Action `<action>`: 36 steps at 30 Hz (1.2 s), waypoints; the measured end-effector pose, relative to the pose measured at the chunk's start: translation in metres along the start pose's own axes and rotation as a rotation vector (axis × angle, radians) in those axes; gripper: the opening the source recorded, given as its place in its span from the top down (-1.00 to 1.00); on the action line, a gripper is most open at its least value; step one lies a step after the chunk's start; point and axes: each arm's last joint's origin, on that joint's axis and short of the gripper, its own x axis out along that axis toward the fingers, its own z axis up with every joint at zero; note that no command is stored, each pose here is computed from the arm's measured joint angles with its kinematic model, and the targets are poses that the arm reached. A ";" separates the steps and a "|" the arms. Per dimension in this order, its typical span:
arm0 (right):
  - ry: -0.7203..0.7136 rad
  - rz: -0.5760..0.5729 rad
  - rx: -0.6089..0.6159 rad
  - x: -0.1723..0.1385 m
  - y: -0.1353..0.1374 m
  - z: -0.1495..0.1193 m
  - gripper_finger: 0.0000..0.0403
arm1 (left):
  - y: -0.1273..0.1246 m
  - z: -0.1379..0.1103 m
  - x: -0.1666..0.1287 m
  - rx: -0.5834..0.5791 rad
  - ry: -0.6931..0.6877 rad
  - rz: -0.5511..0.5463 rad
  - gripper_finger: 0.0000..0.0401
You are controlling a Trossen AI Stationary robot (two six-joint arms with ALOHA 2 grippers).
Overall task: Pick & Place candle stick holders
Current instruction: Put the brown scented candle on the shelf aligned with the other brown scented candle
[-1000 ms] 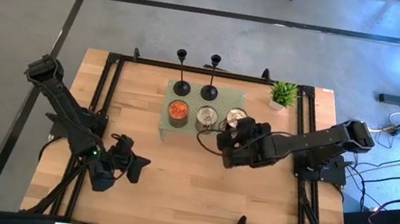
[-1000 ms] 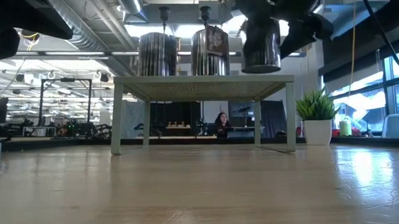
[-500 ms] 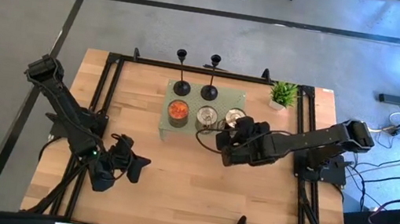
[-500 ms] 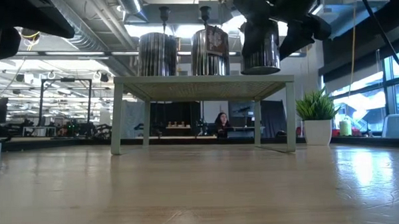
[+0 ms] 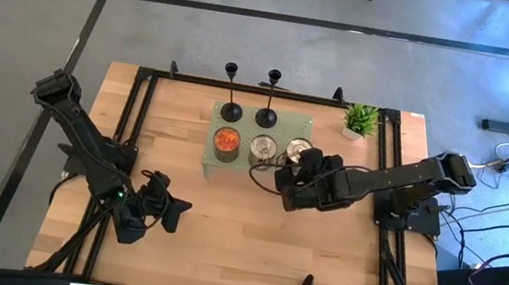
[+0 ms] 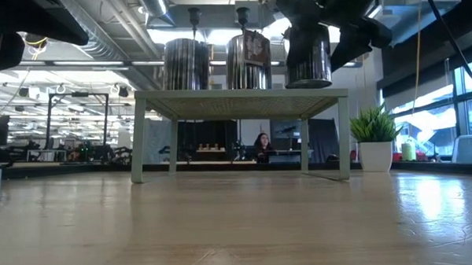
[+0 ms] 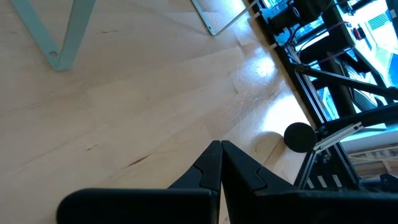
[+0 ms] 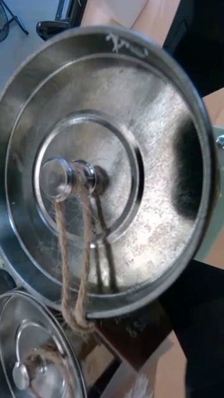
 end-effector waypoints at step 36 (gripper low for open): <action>0.010 0.004 -0.048 0.000 0.000 0.000 -0.89 | 0.000 0.000 0.000 0.015 -0.002 -0.002 0.99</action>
